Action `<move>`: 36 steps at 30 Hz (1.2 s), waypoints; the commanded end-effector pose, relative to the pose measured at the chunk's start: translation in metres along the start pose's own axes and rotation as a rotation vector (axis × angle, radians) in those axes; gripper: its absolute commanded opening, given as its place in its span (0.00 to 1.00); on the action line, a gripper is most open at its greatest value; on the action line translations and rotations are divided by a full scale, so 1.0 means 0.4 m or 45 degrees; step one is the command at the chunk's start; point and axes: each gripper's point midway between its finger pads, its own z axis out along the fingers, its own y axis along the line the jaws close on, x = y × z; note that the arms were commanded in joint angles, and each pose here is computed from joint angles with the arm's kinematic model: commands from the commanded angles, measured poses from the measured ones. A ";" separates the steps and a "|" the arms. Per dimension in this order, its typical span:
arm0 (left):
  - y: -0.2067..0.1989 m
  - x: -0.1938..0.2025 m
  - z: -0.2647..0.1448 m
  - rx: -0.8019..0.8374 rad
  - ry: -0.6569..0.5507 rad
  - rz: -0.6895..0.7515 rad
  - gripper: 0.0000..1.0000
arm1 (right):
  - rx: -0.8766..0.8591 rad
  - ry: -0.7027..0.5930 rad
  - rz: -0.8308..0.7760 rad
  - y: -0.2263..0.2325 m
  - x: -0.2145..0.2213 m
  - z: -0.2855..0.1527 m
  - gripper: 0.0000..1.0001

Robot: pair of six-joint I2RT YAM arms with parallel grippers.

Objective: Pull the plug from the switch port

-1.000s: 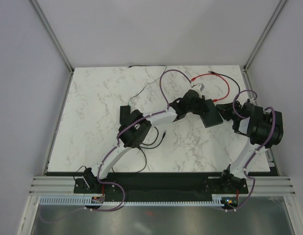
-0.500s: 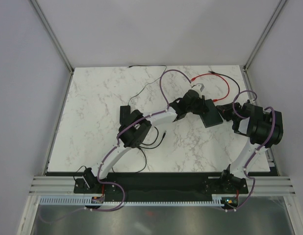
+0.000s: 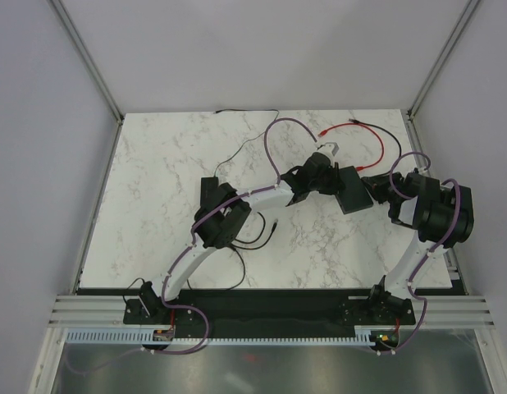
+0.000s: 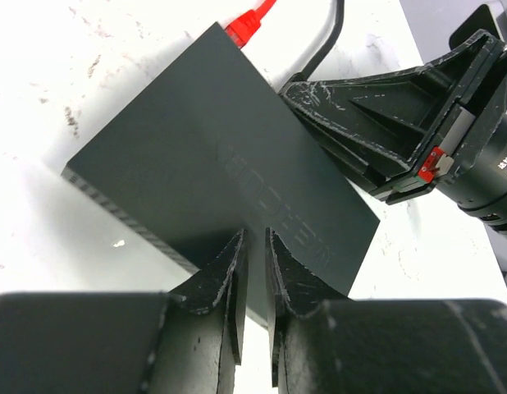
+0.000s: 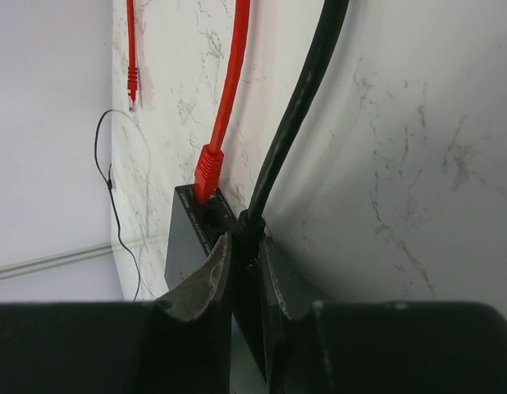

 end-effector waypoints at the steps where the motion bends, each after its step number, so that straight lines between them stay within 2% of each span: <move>1: 0.026 0.025 -0.024 -0.106 0.046 -0.020 0.21 | 0.149 -0.059 0.022 -0.076 0.002 0.004 0.00; 6: 0.035 0.057 -0.014 -0.119 0.111 -0.063 0.20 | 0.149 -0.089 0.021 -0.079 0.000 -0.005 0.00; 16: 0.057 0.081 -0.013 -0.160 0.136 -0.097 0.19 | 0.109 -0.184 -0.030 -0.053 -0.026 -0.031 0.00; 26: 0.066 0.105 -0.013 -0.181 0.154 -0.103 0.17 | -0.025 -0.186 0.204 -0.051 -0.011 -0.028 0.00; 28: 0.069 0.105 -0.011 -0.183 0.152 -0.110 0.17 | -0.099 -0.243 0.255 -0.036 -0.041 -0.042 0.00; 36: 0.057 0.105 -0.004 -0.168 0.155 -0.107 0.17 | -0.055 -0.290 0.263 -0.063 -0.066 -0.052 0.00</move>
